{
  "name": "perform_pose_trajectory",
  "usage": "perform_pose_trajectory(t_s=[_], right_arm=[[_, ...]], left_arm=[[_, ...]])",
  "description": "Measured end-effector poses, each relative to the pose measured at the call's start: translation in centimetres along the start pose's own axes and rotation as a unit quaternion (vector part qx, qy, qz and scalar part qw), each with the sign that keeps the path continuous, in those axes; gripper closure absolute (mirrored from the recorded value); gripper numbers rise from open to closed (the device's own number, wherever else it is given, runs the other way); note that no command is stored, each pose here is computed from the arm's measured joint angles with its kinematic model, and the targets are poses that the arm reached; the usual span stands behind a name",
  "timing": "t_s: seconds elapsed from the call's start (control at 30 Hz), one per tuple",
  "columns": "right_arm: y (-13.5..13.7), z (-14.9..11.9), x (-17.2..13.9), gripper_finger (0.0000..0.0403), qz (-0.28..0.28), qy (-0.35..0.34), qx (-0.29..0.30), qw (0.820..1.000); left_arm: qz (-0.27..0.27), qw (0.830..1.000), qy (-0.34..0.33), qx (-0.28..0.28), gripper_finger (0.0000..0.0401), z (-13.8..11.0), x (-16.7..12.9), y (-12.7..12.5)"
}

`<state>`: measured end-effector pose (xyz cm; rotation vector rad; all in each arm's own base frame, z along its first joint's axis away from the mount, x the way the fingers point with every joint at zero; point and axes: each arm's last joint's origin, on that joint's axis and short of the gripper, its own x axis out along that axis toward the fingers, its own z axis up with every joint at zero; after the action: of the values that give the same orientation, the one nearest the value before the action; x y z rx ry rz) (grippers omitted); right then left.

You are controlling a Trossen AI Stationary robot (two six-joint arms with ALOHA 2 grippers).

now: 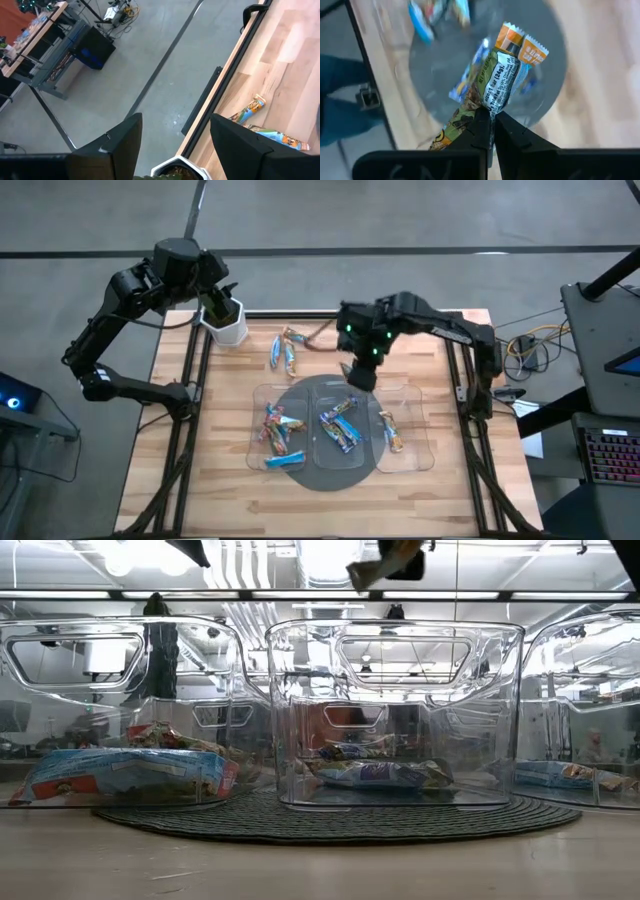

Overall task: Pick and place Granola Bars by type
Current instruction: Put the yellow granola bar into the right transparent bin

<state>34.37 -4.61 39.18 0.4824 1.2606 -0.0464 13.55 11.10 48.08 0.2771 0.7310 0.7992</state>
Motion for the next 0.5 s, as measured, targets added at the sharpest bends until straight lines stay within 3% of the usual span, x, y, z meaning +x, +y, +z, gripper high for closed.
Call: perform_pose_trajectory(t_s=[0.3, 0.5], right_arm=[[2.4, -5.6, 3.8, 0.0395, -0.028, 0.1, 0.039, 0.994], [2.6, -9.7, 6.1, 0.0395, -0.016, 0.059, 0.083, 0.995]], left_arm=[[0.0, 1.0, 0.0, -0.006, 0.0185, 0.0, 0.0, 0.0], [-0.004, 1.0, -0.002, -0.008, 0.0185, 0.0, 0.0, 0.0]])
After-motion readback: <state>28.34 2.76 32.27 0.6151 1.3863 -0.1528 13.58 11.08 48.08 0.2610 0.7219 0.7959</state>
